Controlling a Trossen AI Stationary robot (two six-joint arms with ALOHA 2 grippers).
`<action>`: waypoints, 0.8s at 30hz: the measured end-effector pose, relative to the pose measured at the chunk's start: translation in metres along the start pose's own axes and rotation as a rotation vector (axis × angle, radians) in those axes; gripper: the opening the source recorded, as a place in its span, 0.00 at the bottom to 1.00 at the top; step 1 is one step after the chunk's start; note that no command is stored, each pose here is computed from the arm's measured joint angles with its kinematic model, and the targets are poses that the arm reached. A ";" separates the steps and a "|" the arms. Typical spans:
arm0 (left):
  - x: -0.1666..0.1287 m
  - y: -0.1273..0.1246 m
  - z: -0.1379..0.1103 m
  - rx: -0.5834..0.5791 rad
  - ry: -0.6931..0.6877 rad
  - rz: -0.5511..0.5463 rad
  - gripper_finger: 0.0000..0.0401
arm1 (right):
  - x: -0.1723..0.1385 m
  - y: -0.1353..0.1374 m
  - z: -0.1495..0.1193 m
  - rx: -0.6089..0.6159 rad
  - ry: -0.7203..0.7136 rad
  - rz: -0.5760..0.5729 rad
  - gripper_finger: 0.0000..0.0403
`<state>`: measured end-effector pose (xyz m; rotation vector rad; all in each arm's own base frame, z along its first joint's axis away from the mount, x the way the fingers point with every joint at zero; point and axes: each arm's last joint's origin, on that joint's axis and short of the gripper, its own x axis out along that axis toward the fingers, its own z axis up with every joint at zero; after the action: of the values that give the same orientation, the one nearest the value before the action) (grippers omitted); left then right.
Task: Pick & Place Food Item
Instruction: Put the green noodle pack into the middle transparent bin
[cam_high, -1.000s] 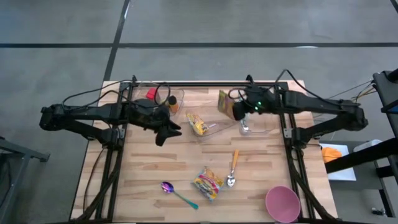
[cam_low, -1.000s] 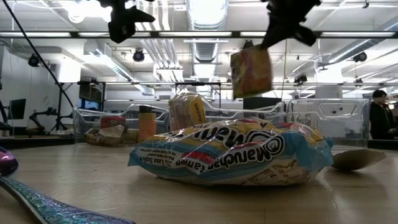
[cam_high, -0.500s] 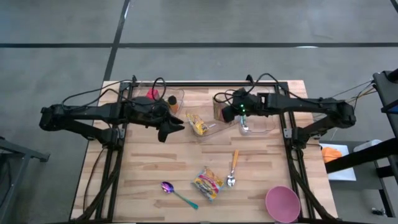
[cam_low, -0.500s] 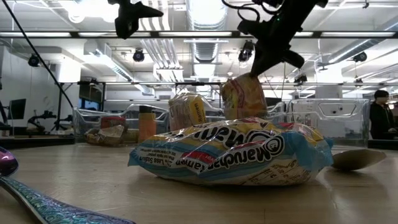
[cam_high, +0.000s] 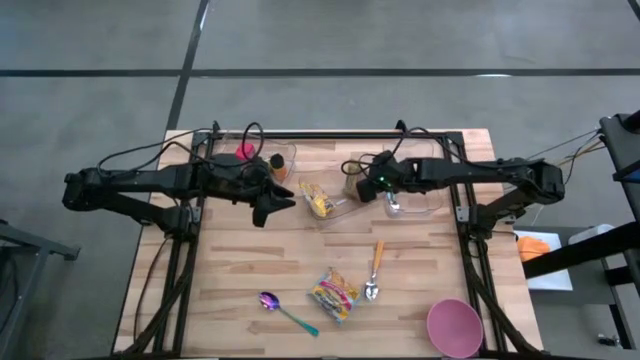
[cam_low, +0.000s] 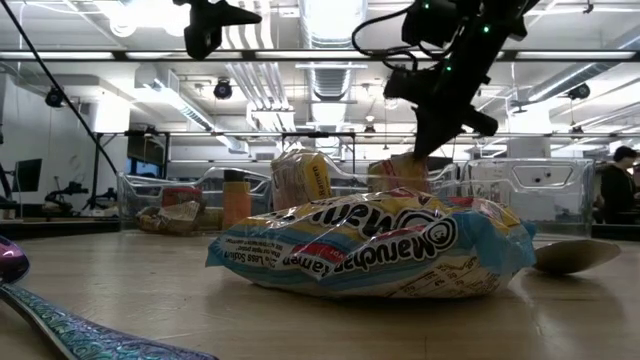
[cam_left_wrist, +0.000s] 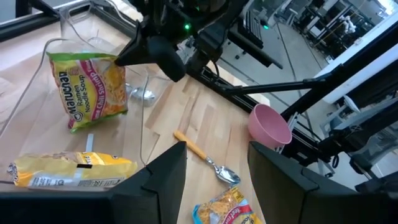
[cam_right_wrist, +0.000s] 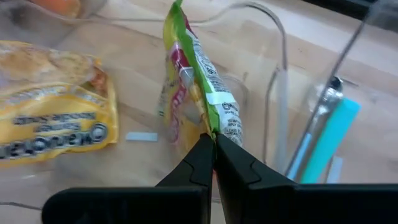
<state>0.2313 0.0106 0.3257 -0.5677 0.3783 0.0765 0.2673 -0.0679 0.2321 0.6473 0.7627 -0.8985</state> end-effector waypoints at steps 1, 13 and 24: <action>0.000 0.000 0.000 0.000 0.001 0.000 0.44 | 0.001 -0.001 -0.002 0.003 0.000 -0.011 0.02; 0.000 0.001 0.000 -0.001 0.001 0.002 0.44 | 0.006 -0.006 -0.007 0.009 0.009 -0.035 0.02; 0.000 0.001 0.000 -0.001 0.001 0.003 0.44 | 0.006 -0.006 -0.007 -0.009 0.009 -0.035 0.02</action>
<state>0.2312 0.0111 0.3252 -0.5687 0.3803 0.0791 0.2621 -0.0684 0.2221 0.6318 0.7881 -0.9241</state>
